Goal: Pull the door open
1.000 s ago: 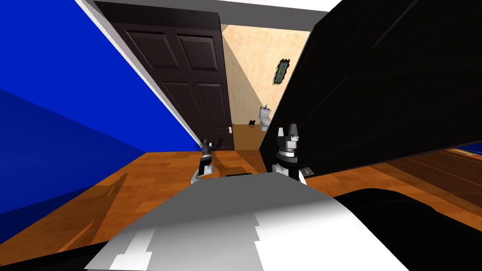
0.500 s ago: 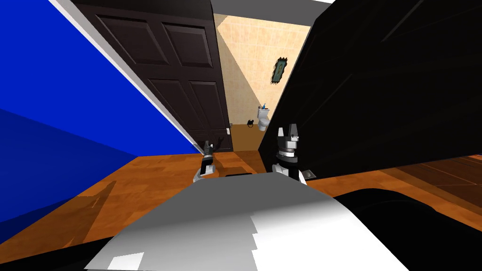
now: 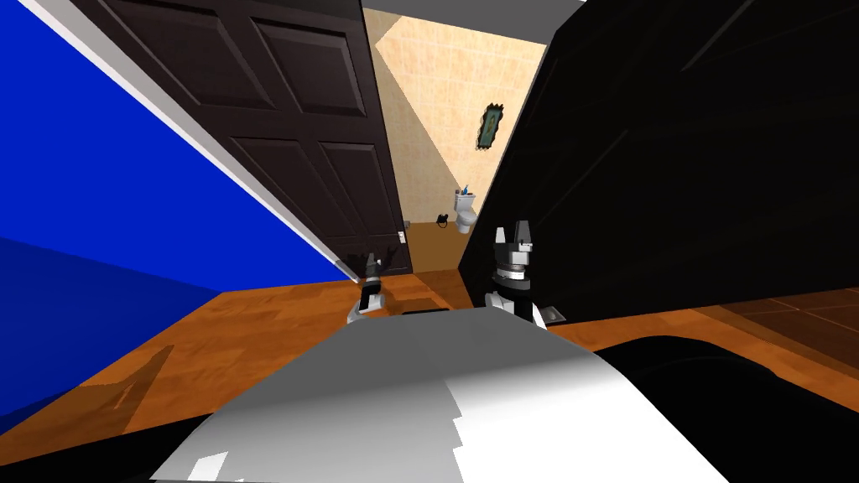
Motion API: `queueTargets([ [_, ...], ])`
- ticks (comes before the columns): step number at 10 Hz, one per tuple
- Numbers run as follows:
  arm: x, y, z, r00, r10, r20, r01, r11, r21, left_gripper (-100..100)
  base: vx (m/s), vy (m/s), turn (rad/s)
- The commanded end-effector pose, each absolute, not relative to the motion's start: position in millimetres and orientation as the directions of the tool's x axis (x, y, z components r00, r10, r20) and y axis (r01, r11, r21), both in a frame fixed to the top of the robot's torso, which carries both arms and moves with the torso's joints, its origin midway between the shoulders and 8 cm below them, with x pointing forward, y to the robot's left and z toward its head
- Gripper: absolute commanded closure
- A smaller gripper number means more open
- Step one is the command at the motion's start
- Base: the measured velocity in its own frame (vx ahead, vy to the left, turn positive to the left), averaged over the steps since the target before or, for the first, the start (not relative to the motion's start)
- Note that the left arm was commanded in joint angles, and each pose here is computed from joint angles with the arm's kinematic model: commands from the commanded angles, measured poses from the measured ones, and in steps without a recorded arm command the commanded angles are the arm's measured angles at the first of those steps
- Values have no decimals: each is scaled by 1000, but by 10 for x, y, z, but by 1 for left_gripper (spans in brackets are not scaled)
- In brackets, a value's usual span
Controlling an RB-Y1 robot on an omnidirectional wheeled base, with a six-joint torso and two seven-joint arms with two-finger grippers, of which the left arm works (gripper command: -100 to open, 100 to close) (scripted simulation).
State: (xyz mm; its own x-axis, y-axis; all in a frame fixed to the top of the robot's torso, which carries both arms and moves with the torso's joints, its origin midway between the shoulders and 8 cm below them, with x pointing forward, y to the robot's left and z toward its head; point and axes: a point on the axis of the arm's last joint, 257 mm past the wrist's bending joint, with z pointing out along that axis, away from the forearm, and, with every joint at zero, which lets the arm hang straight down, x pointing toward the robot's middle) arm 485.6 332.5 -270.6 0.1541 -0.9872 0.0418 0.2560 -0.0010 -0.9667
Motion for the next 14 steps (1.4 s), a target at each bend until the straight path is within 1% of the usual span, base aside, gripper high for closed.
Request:
queueTargets([
  [1, 4865, 3333, -2824, 158, -987, 40, 236, -2, -972, -100, 112, -9, -97],
  [8, 4896, 3359, -3181, 170, -985, 32, 167, -4, -986, -100, 73, -2, -59],
  [14, 4904, 3382, -3495, 182, -983, 22, 101, -4, -995, -100, 101, 7, -72],
])
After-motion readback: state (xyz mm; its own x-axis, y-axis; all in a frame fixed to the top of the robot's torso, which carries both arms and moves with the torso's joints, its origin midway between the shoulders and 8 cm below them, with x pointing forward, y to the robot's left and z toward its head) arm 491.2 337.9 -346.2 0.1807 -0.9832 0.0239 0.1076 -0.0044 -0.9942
